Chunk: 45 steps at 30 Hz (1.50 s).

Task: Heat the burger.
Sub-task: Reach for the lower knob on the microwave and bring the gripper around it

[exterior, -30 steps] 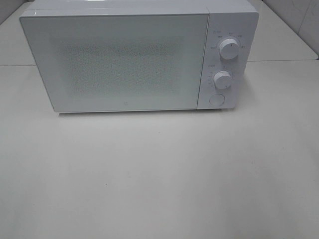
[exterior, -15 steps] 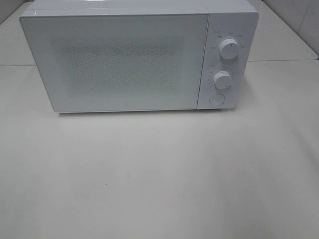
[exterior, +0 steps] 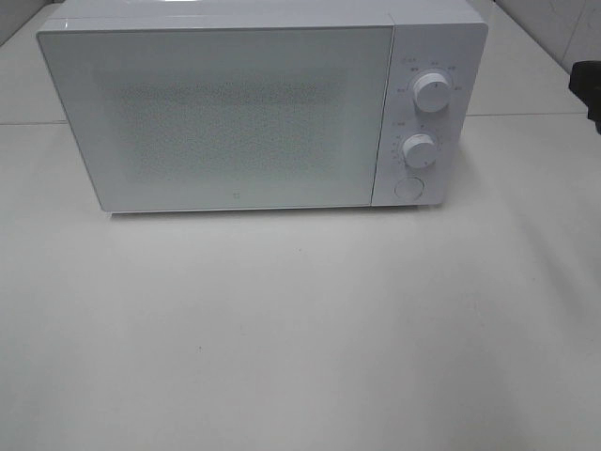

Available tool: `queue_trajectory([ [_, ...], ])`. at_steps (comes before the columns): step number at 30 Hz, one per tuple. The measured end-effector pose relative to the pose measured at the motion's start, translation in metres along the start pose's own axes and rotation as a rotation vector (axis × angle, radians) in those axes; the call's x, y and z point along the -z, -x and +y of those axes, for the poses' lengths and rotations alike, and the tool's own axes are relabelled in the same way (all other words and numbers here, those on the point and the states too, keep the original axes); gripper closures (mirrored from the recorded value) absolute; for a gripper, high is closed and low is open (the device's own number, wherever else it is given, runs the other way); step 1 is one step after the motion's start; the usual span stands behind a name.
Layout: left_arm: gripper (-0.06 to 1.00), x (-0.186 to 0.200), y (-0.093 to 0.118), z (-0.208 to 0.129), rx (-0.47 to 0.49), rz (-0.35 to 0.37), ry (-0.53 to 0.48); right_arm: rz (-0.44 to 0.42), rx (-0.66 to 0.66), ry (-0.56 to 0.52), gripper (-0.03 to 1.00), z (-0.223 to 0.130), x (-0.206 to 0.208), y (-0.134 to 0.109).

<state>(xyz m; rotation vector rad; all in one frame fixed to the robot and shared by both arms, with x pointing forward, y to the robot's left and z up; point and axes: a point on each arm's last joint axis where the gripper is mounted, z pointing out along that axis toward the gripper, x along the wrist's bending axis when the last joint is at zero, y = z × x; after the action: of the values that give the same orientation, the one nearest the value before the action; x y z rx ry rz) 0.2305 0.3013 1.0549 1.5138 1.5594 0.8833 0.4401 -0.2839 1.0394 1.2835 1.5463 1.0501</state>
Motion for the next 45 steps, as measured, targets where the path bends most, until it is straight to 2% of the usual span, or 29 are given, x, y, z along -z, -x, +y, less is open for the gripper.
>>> queue_trajectory([
  [14, 0.04, 0.0, 0.0, 0.0, 0.0, 0.0, 0.0, -0.005, -0.052, 0.092, 0.2, -0.039, -0.007, -0.004],
  [23, 0.04, 0.0, 0.0, 0.0, 0.0, 0.0, 0.0, -0.014, -0.067, 0.162, 0.2, -0.05, -0.002, -0.005],
  [36, 0.04, 0.0, 0.0, 0.0, 0.0, 0.0, 0.0, -0.051, -0.096, 0.173, 0.2, -0.057, -0.001, -0.002],
  [45, 0.04, 0.0, 0.0, 0.0, 0.0, 0.0, 0.0, -0.047, -0.094, 0.088, 0.2, -0.079, -0.022, -0.007],
])
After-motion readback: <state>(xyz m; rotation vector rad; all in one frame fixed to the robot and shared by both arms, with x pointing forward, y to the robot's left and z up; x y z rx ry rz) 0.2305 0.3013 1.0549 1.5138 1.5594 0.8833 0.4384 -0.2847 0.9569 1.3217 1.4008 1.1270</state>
